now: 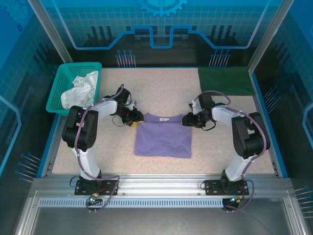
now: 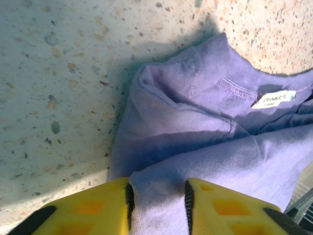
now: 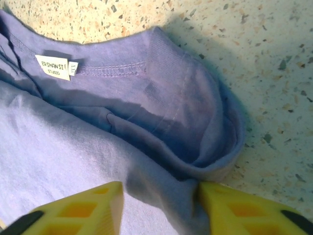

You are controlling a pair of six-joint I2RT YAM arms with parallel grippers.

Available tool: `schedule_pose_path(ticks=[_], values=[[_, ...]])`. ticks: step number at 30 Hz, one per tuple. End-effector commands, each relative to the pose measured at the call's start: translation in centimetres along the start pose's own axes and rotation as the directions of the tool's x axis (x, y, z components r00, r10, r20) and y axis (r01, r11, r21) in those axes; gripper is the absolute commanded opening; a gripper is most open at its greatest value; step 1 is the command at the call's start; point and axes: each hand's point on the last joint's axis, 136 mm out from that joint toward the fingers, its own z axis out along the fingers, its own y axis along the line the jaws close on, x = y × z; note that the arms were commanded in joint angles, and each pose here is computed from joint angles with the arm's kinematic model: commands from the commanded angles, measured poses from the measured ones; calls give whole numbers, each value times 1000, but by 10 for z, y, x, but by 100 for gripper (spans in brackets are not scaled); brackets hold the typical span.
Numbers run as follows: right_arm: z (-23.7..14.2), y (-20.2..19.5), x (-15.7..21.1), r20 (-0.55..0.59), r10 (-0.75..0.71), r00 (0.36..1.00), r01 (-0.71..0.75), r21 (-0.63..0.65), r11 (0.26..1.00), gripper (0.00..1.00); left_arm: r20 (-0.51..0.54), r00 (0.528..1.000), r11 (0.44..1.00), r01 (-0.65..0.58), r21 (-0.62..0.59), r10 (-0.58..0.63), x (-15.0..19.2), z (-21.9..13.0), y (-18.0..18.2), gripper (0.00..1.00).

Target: Fold and stack the t-shirts

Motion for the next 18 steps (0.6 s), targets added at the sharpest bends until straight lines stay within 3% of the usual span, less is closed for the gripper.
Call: schedule_pose_path(ticks=[1, 8, 12, 18], values=[[-4, 5, 4, -12, -17, 1000, 17, 2, 1000, 36, 8, 999, 999, -40, 33, 40, 4, -13, -16, 29], [-17, 12, 3, 10, -39, 999, 39, 7, 999, 10, 22, 998, 998, -54, 34, 53, 7, -21, -22, 2], [-35, 26, 0, 58, -64, 996, 64, 3, 998, 1, 62, 995, 995, -82, 56, 79, 8, -40, -36, 0], [-73, 48, -32, 212, -77, 974, 78, 4, 997, 0, 173, 976, 985, -152, 84, 135, -13, -72, -66, 0]])
